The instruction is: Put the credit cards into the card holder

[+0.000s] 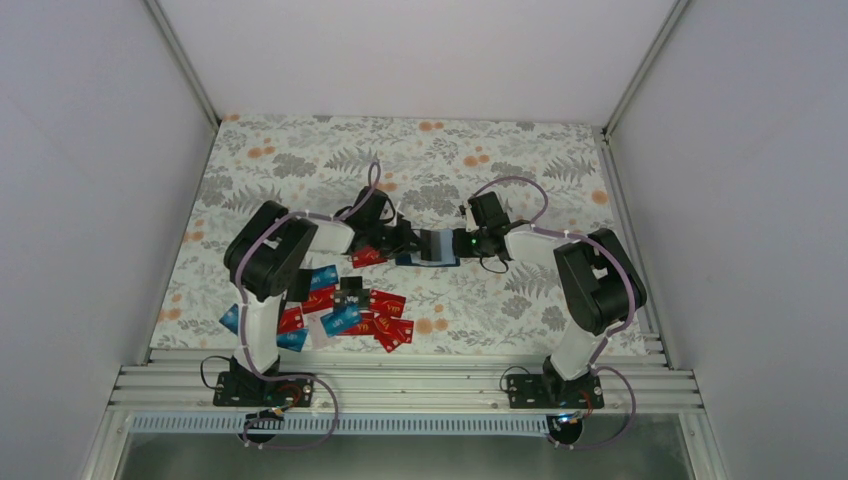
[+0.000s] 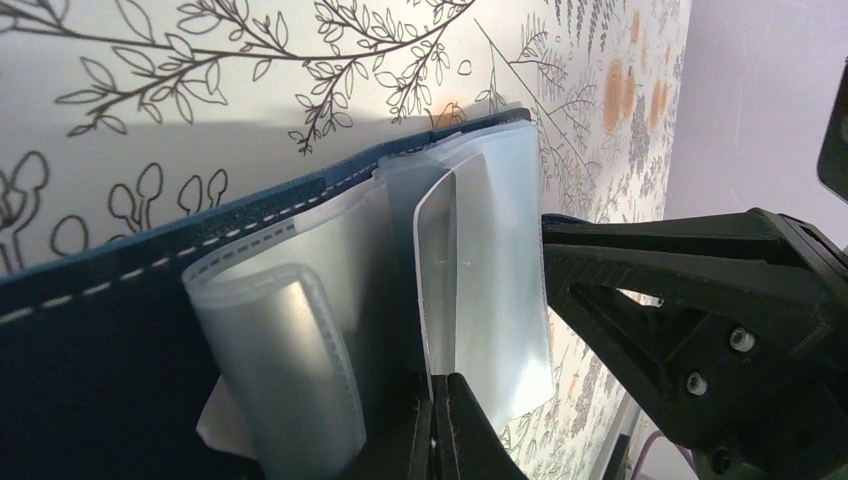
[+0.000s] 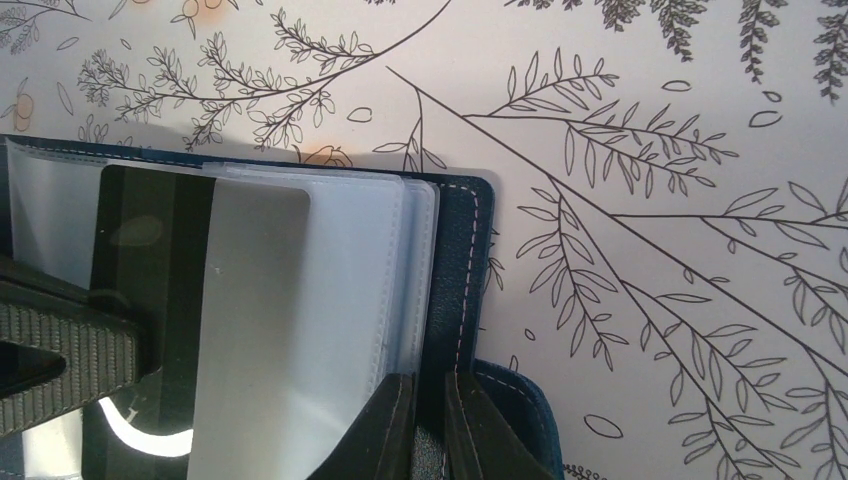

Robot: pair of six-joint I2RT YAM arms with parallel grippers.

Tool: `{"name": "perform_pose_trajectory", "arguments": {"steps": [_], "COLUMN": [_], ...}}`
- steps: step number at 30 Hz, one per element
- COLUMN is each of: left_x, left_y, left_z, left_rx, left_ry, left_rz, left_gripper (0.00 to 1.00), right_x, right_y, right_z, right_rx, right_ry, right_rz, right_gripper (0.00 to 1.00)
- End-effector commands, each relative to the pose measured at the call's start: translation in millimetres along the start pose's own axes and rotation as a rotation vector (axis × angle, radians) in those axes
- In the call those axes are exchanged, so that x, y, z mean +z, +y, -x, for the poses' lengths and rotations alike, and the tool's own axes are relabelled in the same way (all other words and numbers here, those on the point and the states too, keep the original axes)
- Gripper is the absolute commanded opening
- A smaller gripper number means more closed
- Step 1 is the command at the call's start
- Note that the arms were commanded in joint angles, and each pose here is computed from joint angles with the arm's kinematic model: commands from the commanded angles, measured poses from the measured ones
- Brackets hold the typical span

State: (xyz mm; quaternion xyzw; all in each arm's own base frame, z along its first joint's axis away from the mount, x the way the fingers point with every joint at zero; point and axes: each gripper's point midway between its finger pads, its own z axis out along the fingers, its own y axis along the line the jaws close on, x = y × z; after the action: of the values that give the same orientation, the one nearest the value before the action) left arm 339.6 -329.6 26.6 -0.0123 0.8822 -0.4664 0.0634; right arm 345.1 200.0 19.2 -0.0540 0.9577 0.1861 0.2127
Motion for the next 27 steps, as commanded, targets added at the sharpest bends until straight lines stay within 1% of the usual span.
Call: {"name": "perform_pose_trajectory", "arguments": {"steps": [1, 18, 22, 27], "left_x": [10.7, 18.3, 16.8, 12.8], "left_y": [25.2, 18.8, 20.0, 12.9], "left_z": [-9.7, -10.3, -14.0, -18.4], "left_rx": [-0.063, -0.072, -0.095, -0.133], "left_ry": [0.033, 0.047, 0.048, 0.046], "left_rz": [0.068, 0.057, 0.056, 0.008], "left_gripper": [0.02, 0.02, 0.02, 0.02], "right_x": [18.4, 17.7, 17.3, 16.9], "right_y": [-21.5, -20.1, -20.6, -20.9], "right_z": [-45.6, -46.0, -45.4, -45.2], "right_rx": [0.013, 0.009, 0.011, 0.01], "right_ry": [0.156, 0.158, 0.154, 0.153], "right_rz": [-0.062, -0.057, -0.061, -0.063], "right_gripper": [0.12, 0.13, 0.14, 0.14]}}
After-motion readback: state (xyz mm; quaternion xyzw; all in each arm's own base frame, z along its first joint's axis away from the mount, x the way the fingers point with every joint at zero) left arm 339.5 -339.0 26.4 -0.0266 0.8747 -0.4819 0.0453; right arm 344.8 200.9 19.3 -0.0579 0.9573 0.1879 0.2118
